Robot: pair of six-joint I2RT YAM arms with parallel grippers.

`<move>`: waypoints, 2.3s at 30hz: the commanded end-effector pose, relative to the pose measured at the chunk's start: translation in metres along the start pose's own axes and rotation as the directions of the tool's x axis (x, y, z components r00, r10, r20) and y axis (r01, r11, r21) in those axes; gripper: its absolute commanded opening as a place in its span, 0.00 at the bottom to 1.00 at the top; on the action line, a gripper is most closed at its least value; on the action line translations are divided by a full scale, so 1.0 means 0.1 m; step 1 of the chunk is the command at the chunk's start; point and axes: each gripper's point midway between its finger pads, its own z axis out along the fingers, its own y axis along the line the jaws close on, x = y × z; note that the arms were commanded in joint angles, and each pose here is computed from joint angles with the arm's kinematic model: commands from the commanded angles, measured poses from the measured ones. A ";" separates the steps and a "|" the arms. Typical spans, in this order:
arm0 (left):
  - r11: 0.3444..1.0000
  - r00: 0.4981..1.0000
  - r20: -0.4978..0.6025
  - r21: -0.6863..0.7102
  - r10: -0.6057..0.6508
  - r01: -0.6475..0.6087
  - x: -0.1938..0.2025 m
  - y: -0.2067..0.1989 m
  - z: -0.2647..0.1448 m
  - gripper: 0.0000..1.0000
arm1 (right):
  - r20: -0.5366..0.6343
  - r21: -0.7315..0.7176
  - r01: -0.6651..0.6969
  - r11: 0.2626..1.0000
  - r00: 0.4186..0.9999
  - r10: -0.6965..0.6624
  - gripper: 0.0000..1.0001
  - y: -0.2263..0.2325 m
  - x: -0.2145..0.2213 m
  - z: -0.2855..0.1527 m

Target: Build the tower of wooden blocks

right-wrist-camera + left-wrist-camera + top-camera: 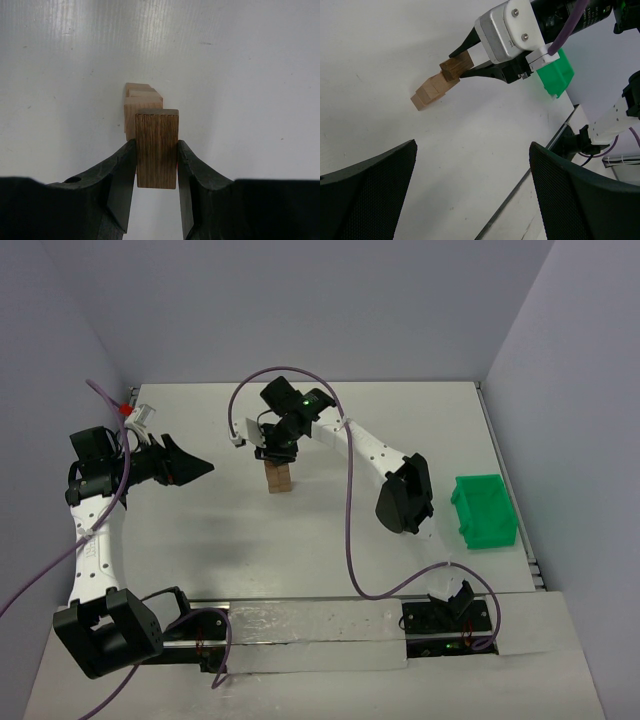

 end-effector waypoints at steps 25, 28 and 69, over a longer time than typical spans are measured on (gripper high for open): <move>0.998 0.998 0.038 0.014 0.057 -0.058 -0.09 -0.03 -0.03 0.99 | 0.031 0.018 0.054 0.998 0.998 -0.055 0.08 0.03 -0.22 -0.13; 0.998 0.998 0.037 0.018 0.055 -0.056 -0.09 -0.04 -0.02 0.99 | 0.027 0.023 0.058 0.998 0.998 -0.059 0.08 0.02 -0.22 -0.13; 0.998 0.998 0.035 0.024 0.052 -0.053 -0.10 -0.03 -0.02 0.99 | 0.024 0.072 0.031 0.997 0.999 -0.033 0.81 -0.03 -0.24 -0.25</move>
